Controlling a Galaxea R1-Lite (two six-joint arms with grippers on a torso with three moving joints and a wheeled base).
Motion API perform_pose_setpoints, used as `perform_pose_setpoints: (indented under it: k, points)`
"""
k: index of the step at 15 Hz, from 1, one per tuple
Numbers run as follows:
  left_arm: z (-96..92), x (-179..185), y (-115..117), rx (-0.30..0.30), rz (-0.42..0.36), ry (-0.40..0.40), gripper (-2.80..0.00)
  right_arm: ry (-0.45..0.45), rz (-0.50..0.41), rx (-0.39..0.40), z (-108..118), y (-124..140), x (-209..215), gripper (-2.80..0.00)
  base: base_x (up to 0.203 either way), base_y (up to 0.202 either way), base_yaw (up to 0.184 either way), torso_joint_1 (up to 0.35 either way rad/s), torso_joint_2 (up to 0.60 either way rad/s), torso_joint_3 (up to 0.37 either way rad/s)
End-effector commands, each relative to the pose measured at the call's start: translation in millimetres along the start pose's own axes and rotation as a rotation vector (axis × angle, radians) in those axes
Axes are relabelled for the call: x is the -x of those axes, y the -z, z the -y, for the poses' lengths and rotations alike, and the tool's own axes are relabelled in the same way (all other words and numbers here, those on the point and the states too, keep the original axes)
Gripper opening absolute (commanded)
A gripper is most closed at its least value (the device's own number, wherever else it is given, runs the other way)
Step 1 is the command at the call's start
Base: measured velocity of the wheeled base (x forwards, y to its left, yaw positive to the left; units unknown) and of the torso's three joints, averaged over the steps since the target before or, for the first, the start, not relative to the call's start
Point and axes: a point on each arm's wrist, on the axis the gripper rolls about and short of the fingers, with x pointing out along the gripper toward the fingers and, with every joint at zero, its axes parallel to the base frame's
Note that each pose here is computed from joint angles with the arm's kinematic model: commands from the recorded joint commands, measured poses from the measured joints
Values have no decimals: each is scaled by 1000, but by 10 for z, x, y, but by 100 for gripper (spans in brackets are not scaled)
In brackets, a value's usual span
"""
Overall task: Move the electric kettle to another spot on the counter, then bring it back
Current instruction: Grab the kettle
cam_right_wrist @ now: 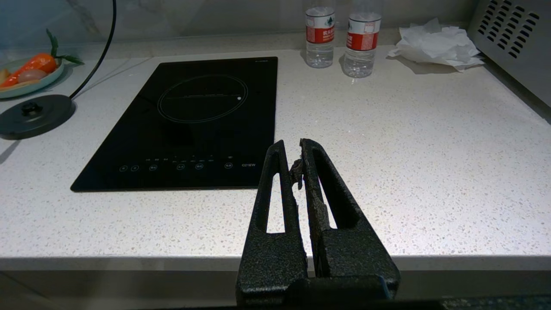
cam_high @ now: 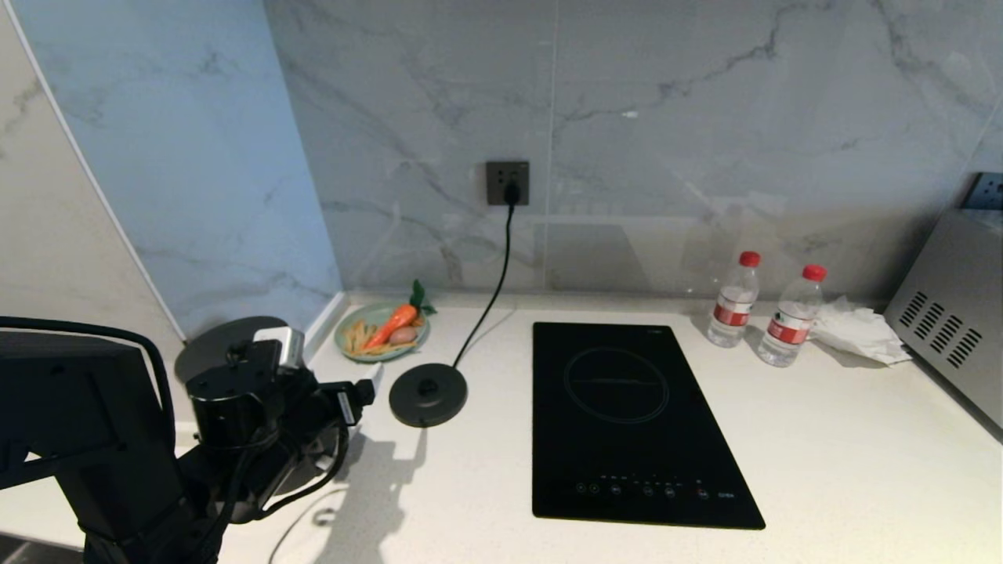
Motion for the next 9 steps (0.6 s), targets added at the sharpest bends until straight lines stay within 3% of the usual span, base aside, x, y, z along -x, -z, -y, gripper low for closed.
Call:
perform_pose_setpoints:
  k: [1, 9]
  points:
    - [2, -42, 30, 2, 0, -2, 0, 0, 0, 1, 0, 1, 0, -280, 0, 0, 0, 0, 0, 0]
    - [3, -113, 47, 1, 4, -5, 0, 1, 0, 1, 0, 0, 0, -280, 0, 0, 0, 0, 0, 0]
